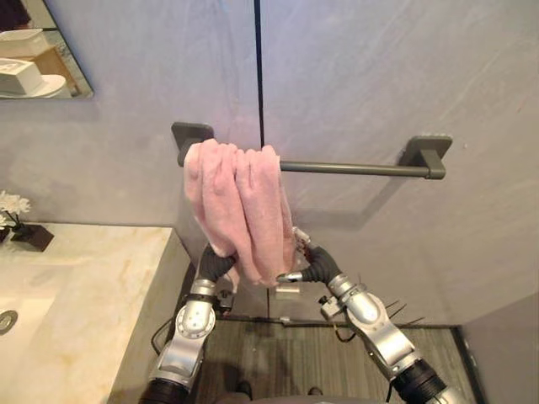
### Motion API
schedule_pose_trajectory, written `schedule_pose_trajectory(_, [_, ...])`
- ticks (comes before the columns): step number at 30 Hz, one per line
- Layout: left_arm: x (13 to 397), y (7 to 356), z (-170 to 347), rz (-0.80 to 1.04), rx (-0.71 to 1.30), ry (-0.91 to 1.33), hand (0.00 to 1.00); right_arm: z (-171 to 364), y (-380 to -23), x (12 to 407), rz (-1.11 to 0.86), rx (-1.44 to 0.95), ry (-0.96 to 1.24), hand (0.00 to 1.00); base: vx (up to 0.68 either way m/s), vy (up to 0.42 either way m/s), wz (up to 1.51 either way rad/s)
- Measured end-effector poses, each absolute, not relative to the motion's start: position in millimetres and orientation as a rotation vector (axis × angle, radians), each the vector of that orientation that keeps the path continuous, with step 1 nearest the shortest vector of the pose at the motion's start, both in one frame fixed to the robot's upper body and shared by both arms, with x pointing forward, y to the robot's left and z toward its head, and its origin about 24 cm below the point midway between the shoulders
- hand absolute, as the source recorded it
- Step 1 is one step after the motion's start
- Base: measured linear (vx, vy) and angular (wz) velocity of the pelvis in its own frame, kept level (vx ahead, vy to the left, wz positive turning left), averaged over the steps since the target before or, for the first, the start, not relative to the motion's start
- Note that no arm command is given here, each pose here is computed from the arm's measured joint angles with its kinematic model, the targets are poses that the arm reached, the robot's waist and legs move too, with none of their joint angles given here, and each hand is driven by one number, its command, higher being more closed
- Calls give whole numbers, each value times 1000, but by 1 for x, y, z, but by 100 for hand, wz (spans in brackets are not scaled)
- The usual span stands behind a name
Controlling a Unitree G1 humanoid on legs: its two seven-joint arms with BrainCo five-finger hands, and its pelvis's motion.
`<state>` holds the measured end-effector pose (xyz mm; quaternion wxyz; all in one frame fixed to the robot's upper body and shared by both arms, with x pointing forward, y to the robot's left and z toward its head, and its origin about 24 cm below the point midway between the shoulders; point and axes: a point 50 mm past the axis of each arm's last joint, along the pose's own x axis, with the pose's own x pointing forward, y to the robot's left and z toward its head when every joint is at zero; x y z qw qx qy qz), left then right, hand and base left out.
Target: Organize washtable
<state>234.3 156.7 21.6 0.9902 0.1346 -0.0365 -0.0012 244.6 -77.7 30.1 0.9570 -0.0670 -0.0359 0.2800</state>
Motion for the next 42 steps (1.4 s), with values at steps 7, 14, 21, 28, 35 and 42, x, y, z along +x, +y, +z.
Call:
schedule_pose_trajectory(7, [234, 156, 22, 14, 248, -75, 100, 28, -71, 245, 582, -136, -65, 100, -31, -12, 5])
schedule_pose_trajectory(14, [233, 157, 21, 17, 248, -73, 100, 27, -85, 248, 524, -155, -62, 100, 0, 0, 0])
schedule_pose_trajectory(21, [227, 166, 22, 48, 248, -69, 100, 20, -128, 247, 329, -147, -28, 100, -3, -2, -1])
schedule_pose_trajectory(28, [219, 157, 17, 16, 141, -45, 100, 19, -138, 241, 246, -94, -31, 100, -14, -5, -6])
schedule_pose_trajectory(35, [219, 145, 27, -11, 11, -85, 100, 22, -145, 240, 148, -21, -51, 100, -6, -2, -2])
schedule_pose_trajectory(42, [219, 139, 27, -38, -54, -79, 100, 19, -147, 238, 69, 40, -42, 100, -3, -3, -1])
